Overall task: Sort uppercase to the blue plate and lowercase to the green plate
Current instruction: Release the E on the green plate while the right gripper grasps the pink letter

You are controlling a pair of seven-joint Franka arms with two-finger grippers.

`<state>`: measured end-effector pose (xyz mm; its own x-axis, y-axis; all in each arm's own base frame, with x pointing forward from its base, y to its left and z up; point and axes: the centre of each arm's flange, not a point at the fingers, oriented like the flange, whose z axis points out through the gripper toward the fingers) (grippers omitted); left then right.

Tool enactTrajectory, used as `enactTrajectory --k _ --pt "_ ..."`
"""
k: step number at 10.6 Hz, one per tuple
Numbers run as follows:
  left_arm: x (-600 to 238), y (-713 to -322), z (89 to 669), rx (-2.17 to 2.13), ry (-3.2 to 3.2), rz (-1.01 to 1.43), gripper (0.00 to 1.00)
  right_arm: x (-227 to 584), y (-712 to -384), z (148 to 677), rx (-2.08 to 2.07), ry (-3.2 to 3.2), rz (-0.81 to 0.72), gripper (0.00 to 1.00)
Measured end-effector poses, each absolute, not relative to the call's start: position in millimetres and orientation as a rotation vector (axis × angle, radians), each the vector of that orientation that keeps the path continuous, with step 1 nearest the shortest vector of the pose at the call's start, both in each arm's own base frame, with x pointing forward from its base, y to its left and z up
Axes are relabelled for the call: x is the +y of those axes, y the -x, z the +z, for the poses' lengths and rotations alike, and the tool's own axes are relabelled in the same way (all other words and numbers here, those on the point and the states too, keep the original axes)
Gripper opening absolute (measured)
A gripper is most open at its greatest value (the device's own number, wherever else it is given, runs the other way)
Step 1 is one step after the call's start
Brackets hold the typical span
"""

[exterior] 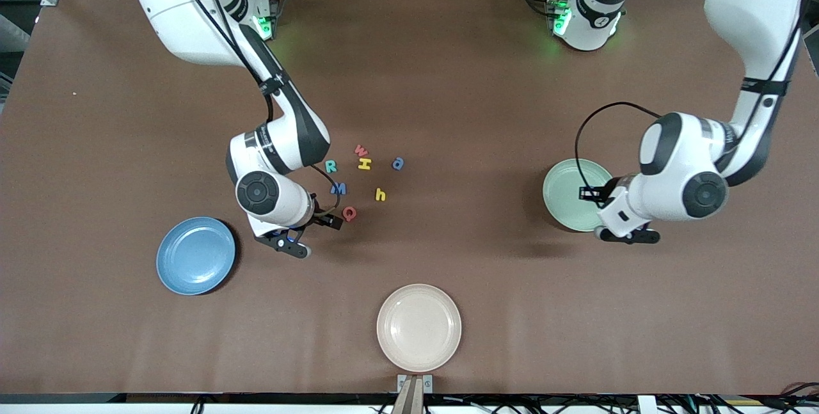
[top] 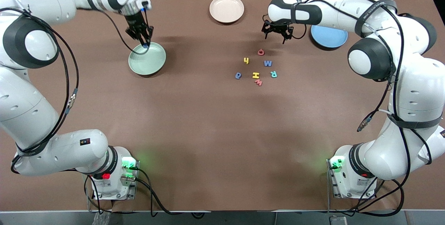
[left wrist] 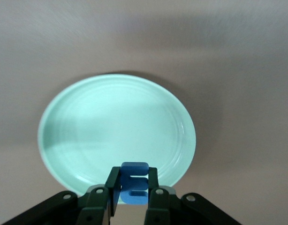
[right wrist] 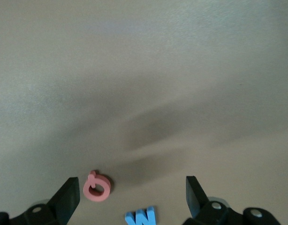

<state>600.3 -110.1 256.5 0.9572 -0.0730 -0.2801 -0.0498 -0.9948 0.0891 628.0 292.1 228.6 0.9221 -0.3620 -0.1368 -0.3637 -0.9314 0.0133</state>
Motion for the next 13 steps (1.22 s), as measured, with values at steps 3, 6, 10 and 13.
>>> enactTrajectory --k 3,6,10,13 --pt "-110 -571 215 -0.127 -3.071 -0.442 0.27 316 -620 215 0.557 3.069 0.188 1.00" --pt "-108 -559 202 -0.103 -3.095 -0.482 0.27 346 -611 202 0.498 3.063 0.115 1.00" --pt "-108 -554 198 -0.071 -3.099 -0.500 0.30 352 -605 185 0.441 3.096 0.075 1.00" --pt "-108 -554 200 -0.063 -3.102 -0.493 0.59 347 -597 165 0.444 3.087 0.048 1.00"
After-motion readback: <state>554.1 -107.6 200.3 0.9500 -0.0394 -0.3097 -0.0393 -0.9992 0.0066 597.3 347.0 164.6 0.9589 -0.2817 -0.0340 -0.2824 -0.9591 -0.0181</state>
